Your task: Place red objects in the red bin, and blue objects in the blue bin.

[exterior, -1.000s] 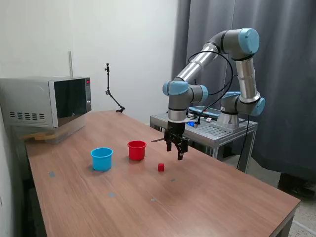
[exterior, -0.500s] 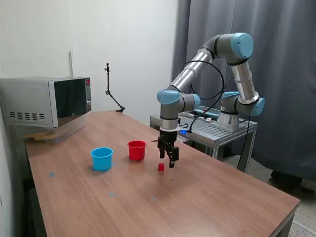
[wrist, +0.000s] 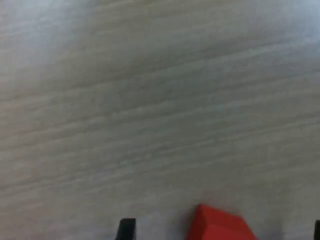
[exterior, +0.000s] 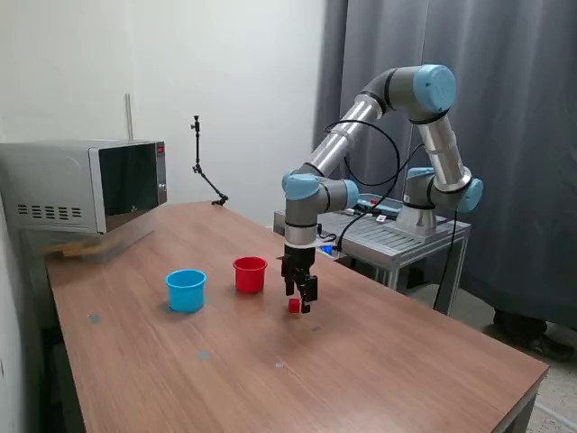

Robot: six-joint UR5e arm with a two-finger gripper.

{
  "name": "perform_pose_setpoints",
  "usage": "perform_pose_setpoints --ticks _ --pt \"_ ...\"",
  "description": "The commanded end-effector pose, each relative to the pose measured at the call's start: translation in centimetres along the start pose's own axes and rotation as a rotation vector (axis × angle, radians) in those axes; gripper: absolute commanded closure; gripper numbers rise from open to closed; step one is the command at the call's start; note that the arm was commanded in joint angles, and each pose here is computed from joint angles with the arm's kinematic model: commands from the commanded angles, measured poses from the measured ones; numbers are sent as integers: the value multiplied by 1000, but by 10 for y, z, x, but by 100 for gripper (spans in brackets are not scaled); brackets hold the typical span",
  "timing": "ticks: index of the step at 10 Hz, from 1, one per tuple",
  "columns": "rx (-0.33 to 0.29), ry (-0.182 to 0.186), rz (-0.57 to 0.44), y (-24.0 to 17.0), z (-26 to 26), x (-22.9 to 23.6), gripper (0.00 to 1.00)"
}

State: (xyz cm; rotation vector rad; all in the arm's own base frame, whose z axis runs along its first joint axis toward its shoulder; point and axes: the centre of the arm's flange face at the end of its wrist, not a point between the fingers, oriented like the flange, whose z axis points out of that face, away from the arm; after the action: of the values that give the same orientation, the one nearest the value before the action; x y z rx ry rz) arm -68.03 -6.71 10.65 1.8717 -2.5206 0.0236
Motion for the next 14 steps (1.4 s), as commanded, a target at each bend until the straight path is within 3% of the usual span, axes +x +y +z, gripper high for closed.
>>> perform_pose_setpoints --ticks 1,14 --pt "-21 1 12 9 -5 -7 0" --pt "-22 -4 13 10 -6 -8 0"
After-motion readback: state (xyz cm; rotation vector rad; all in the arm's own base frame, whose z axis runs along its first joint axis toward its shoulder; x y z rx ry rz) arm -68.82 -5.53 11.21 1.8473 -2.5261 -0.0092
